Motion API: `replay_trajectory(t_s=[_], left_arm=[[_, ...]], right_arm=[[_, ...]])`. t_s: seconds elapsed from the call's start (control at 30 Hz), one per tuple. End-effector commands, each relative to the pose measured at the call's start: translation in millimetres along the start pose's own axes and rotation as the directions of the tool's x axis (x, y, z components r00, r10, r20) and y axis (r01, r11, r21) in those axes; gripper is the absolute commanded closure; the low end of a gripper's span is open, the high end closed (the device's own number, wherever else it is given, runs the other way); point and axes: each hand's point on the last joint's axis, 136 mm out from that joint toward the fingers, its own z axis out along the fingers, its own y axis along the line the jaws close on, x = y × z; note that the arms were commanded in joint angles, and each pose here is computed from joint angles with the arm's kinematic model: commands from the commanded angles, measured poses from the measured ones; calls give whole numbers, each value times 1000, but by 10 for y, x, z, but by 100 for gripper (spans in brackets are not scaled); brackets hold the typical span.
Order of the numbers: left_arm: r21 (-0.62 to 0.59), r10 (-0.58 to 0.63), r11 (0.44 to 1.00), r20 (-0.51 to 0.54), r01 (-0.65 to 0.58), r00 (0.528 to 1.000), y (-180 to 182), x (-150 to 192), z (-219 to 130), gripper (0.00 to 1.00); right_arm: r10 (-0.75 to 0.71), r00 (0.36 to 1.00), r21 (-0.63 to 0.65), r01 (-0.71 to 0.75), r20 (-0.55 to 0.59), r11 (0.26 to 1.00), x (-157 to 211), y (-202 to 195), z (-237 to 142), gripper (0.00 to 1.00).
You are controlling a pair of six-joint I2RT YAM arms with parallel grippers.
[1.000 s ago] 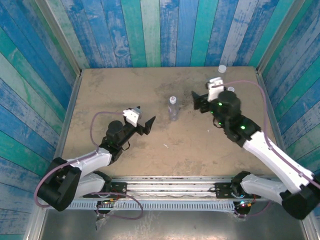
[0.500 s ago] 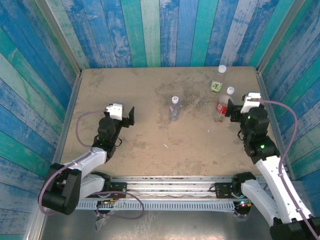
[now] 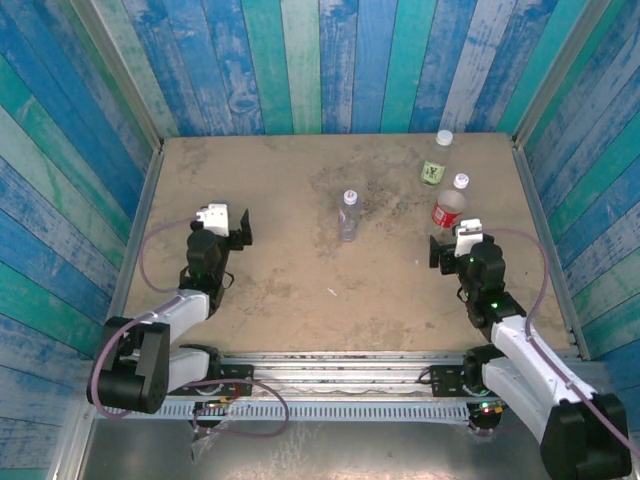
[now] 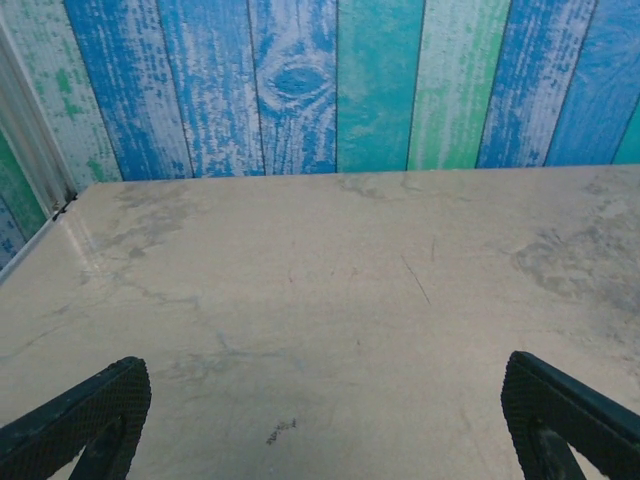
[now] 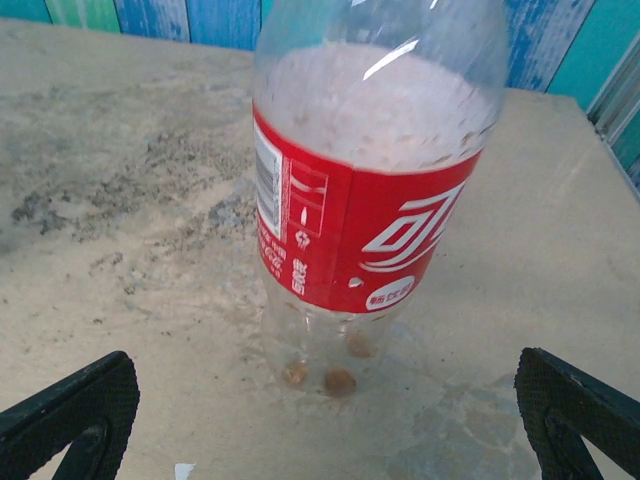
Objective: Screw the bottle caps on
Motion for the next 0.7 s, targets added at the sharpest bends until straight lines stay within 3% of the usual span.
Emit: replay_trajectory(t_s=[0.0,0.17,0.43,0.67], left_arm=[[13,-34,999,27,34,999,14,-100,23,6],[-69,44,997,98,-37,994,156,-125,-83,6],[-71,10,997,73,-4,997,244,-111,46,6],[-80,-18,997,35,21,999,321,172,135,6]], right_arm=[[-29,992,8,28,124,1000,-251,-10,52,0],[-59,990,-7,60,129,998,-216,12,155,0],[-27,990,-49,34,142,998,-187,-2,298,0],[2,989,-63,7,149,998,-158,-42,391,0]])
